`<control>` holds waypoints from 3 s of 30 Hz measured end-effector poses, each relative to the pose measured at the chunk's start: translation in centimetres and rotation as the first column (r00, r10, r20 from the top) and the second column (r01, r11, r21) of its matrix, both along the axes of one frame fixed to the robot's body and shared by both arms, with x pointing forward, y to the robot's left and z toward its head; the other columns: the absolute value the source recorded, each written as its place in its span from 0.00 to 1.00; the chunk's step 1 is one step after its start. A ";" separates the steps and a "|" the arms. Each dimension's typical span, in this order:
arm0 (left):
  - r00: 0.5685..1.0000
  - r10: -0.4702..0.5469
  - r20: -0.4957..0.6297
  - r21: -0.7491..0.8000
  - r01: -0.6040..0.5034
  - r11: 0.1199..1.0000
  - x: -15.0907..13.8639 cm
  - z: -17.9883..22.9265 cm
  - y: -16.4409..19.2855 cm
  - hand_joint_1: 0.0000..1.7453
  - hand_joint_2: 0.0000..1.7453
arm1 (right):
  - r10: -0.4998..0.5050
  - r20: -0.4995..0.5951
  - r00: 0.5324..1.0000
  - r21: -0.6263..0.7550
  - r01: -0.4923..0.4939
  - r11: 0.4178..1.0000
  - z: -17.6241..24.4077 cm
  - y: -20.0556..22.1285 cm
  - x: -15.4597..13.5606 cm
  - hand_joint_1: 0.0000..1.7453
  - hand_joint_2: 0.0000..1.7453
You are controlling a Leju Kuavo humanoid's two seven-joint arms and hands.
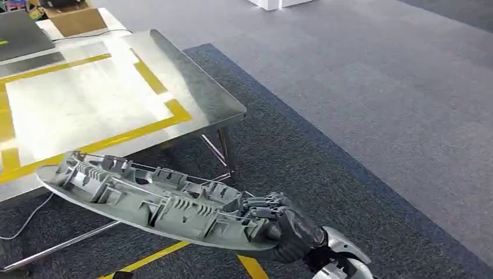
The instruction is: Take the parts from the cabinet and place them on the table.
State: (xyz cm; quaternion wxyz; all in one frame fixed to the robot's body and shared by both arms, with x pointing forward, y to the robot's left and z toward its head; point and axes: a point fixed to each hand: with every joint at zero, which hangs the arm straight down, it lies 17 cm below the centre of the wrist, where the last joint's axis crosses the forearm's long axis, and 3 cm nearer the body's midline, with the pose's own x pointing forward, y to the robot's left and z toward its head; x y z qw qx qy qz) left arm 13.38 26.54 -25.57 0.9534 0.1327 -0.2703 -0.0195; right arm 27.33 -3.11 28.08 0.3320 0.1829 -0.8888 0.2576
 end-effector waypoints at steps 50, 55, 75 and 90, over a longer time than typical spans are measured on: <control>0.999 -0.036 -0.028 0.060 0.038 0.997 0.1 -0.1 0.9 0.00 1.00 | -0.009 0.035 0.999 0.070 0.007 0.998 3.7 -2.5 1.6 1.00 1.00; 0.999 -0.040 -0.031 0.059 0.042 0.997 -0.1 -0.1 0.8 0.00 1.00 | -0.017 0.029 0.999 0.073 0.015 0.997 3.6 -2.9 1.8 1.00 1.00; 0.999 -0.038 -0.030 0.069 0.040 0.997 -0.4 -0.1 1.3 0.00 1.00 | -0.058 -0.019 0.998 0.040 0.059 0.997 2.5 -3.4 2.8 1.00 1.00; 0.999 -0.009 -0.043 0.069 0.012 0.998 -1.1 -0.3 1.3 0.00 1.00 | -0.104 -0.128 0.986 0.118 0.119 0.986 1.6 -6.4 4.3 1.00 1.00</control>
